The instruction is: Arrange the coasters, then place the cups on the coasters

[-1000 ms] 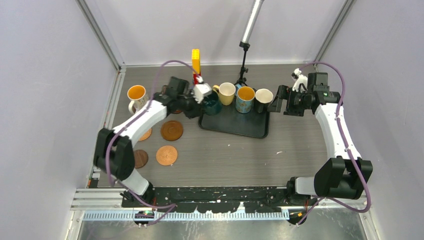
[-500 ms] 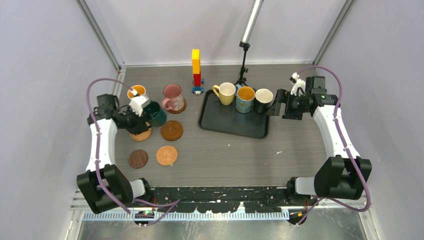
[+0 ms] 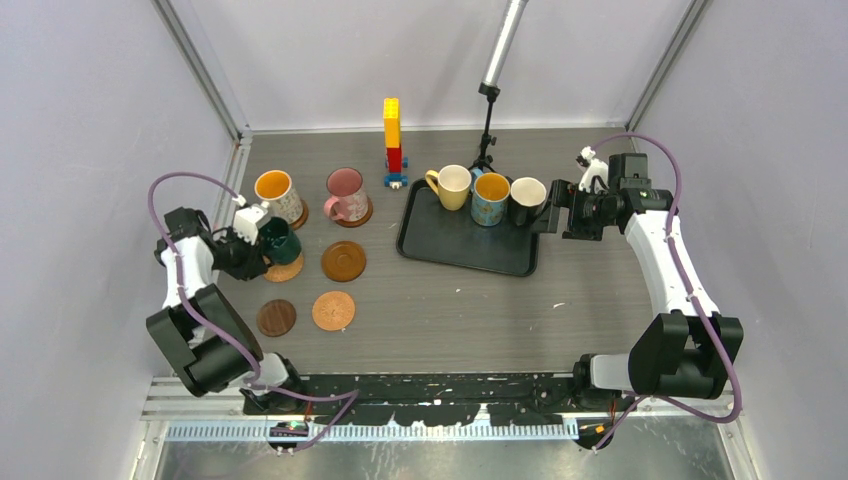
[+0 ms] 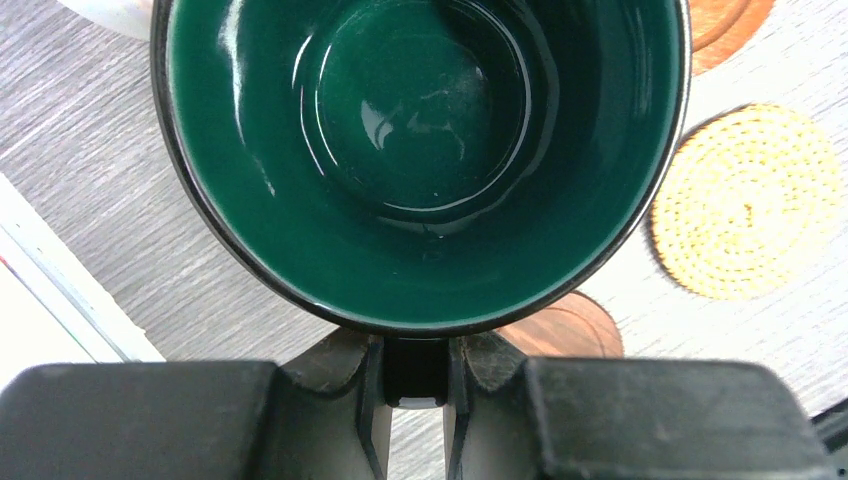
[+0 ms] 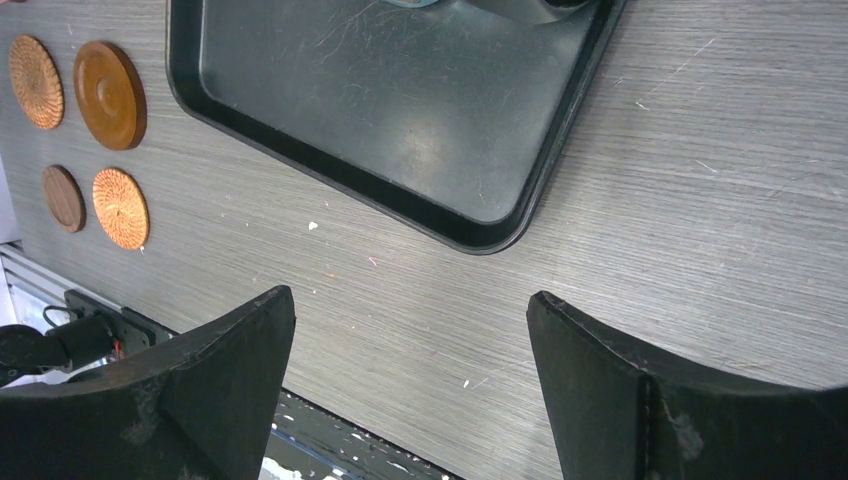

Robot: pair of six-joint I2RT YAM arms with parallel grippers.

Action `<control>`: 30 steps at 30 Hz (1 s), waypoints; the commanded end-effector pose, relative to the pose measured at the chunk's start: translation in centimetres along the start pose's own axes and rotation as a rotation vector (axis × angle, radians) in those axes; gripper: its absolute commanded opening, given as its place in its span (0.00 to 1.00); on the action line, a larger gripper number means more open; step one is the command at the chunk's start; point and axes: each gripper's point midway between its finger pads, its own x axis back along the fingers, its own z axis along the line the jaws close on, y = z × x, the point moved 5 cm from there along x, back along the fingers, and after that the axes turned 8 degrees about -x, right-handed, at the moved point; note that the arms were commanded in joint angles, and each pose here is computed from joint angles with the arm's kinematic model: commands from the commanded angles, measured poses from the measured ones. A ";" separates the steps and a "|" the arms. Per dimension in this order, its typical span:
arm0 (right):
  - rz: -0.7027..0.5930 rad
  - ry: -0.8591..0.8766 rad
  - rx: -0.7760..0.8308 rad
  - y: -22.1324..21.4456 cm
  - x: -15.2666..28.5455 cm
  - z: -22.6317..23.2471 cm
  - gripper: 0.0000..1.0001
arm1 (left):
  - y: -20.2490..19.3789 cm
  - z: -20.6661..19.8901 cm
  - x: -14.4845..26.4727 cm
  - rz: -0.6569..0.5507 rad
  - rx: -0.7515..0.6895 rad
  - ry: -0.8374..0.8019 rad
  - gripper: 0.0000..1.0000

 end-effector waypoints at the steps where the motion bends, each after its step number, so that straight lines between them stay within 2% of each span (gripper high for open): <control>1: -0.036 0.022 0.045 0.9 0.4 0.7 0.90 | 0.6 2.5 -0.6 -0.058 -0.105 0.082 0.00; 20: -0.025 0.016 0.040 0.9 0.3 0.6 0.90 | -1.0 3.5 -2.4 -0.038 -0.123 0.082 0.00; 30: -0.023 0.015 0.041 0.9 0.3 0.7 0.90 | -2.9 3.3 -3.5 0.021 -0.144 0.080 0.02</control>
